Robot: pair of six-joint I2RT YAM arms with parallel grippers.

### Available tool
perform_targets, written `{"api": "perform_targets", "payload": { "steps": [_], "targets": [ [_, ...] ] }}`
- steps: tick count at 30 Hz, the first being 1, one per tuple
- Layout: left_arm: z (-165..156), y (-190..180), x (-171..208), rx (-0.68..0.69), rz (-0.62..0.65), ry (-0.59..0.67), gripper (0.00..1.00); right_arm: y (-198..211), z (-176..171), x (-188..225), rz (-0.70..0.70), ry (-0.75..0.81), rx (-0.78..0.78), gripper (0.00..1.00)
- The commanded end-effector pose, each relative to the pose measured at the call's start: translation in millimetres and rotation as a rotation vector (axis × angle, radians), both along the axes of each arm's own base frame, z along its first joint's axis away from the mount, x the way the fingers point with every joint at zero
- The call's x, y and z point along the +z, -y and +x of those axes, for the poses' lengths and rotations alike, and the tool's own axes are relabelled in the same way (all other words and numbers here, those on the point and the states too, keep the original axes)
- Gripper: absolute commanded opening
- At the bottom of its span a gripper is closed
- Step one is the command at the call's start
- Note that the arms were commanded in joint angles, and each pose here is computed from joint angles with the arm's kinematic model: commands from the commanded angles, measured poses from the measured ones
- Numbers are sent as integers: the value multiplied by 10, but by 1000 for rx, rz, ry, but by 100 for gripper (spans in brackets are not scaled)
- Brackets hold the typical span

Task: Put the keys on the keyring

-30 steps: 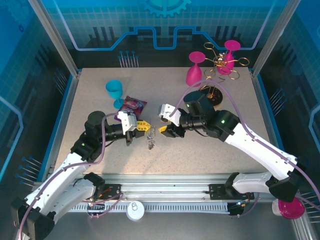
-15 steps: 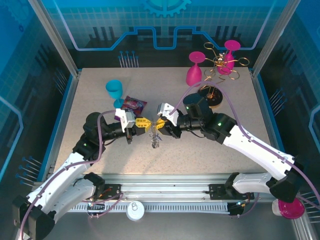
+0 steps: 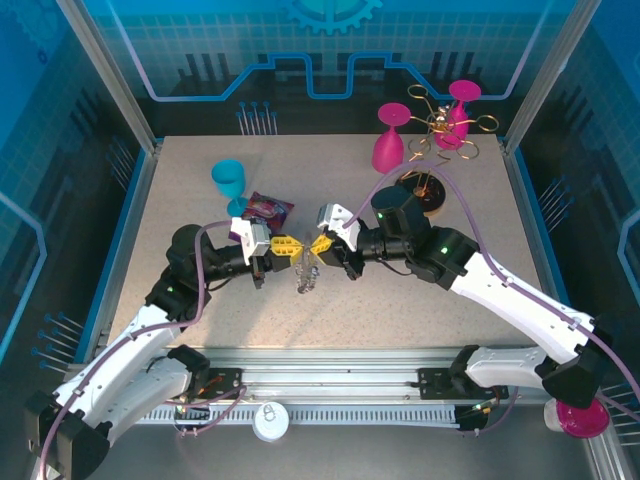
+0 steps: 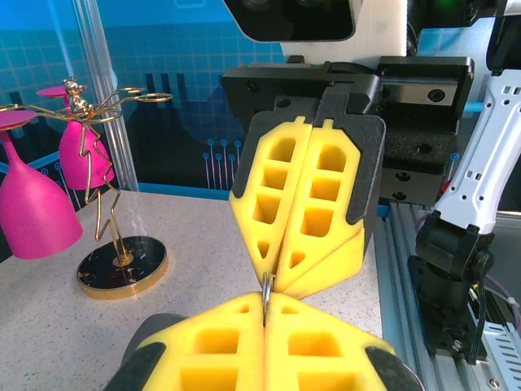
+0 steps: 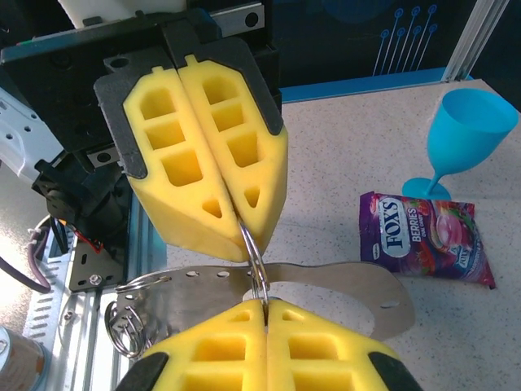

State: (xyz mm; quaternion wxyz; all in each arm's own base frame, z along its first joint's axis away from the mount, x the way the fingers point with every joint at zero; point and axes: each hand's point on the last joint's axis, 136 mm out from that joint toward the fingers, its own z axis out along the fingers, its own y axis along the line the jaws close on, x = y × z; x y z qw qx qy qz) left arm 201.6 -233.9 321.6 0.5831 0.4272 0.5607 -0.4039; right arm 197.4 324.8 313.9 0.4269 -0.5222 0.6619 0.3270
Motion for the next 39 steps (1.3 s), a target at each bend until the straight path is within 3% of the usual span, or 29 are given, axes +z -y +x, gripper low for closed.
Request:
{"api": "perform_targets", "payload": {
  "steps": [1,12,19,27,33,39],
  "targets": [
    [-58,6,110,-22,-34,39,0,-36,-36,28,21,-6,27,0],
    [-75,17,292,-39,-74,62,0,-164,-33,-58,2,-49,63,0],
    [-69,20,279,-39,-74,60,0,-156,17,-23,-5,-22,39,30],
    [-47,14,199,-26,-68,39,0,70,67,60,18,50,-52,48],
    [-24,24,241,-29,-89,18,0,47,30,-86,5,21,-45,50],
    [-14,28,284,-28,-95,19,0,-86,37,-90,41,17,-28,43]
  ]
}}
